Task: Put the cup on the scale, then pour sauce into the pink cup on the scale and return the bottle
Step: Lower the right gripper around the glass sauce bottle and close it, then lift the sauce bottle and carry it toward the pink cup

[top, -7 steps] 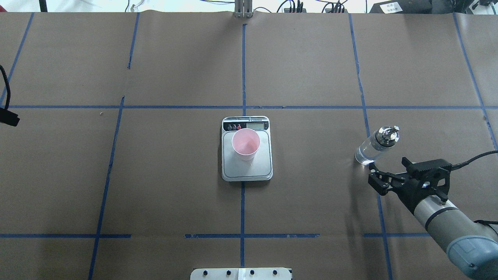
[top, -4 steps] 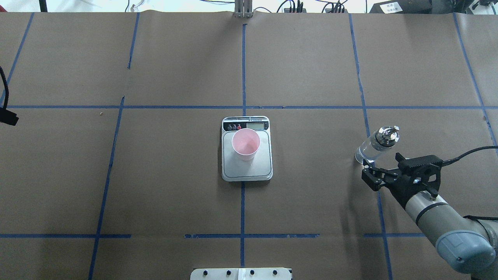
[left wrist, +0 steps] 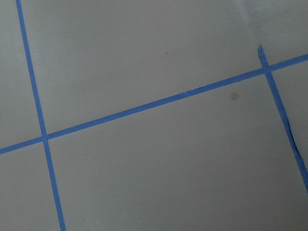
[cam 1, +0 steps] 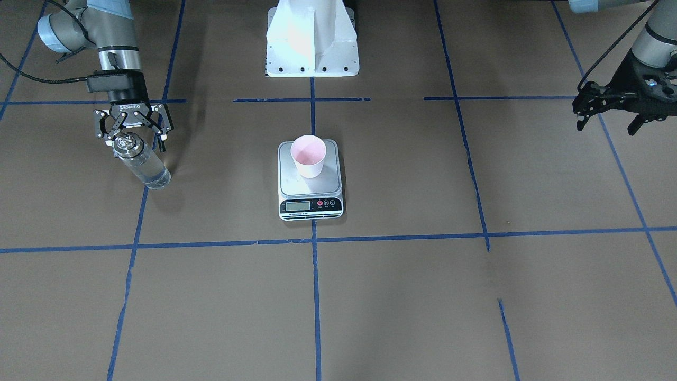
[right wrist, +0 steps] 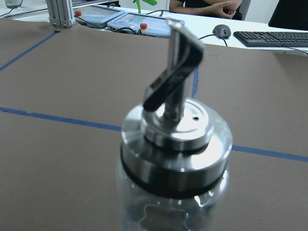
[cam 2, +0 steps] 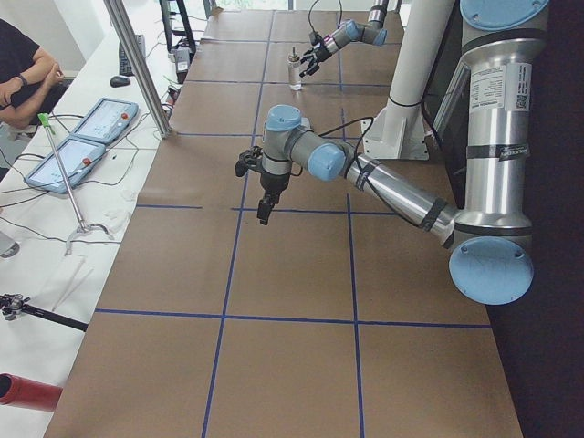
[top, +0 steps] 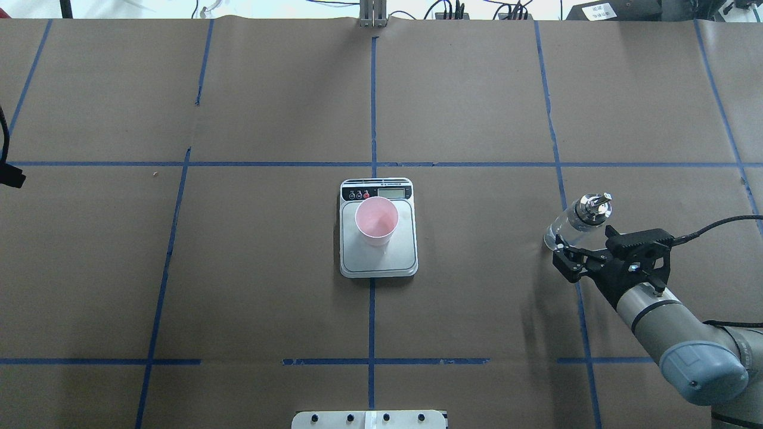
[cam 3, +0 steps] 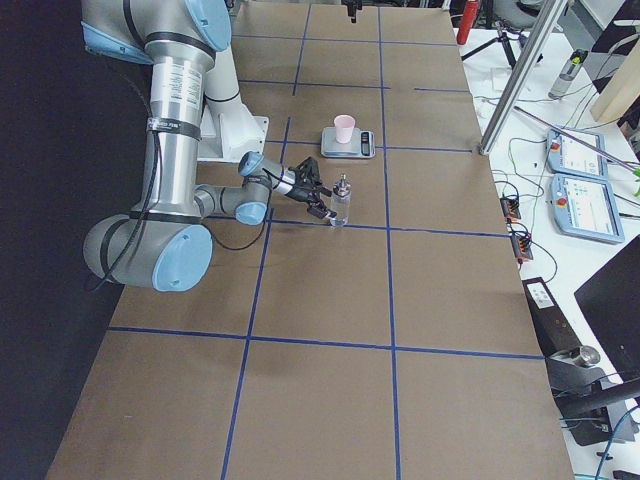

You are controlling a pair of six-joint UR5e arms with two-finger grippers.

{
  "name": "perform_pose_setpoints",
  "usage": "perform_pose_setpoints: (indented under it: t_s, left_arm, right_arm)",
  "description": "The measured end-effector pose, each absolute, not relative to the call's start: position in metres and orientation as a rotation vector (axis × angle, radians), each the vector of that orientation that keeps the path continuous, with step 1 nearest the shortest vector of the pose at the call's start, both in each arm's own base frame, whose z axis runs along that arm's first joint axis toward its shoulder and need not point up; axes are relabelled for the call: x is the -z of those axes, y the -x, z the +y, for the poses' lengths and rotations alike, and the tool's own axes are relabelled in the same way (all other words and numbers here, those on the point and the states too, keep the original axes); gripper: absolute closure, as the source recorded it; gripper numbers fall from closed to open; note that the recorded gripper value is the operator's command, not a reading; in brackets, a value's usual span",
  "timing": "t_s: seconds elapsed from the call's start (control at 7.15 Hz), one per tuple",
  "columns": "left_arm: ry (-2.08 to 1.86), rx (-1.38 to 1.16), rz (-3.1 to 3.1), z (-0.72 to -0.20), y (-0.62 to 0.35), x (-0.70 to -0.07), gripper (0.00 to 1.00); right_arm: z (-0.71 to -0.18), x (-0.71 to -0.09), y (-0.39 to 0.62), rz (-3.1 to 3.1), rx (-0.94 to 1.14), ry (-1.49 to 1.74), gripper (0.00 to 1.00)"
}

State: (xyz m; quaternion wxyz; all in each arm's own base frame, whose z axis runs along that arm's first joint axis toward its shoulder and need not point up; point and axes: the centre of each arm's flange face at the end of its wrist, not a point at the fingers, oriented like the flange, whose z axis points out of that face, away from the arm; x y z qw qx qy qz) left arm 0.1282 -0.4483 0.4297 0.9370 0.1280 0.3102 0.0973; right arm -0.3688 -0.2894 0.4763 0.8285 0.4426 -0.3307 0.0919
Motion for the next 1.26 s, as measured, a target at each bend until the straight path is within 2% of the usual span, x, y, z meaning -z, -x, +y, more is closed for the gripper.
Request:
perform_pose_setpoints:
  t_s: [0.98,1.26]
  left_arm:
    - [-0.269,-0.185,0.638,-0.451,-0.126,-0.425,0.0]
    - [-0.27,-0.182,0.639,-0.452,-0.125,-0.425,0.0]
  right_arm:
    - [-0.317,-0.467,0.394,-0.701,-0.206,-0.954,0.0]
    - [-0.321,-0.467,0.391,-0.699,-0.206,-0.951,0.99]
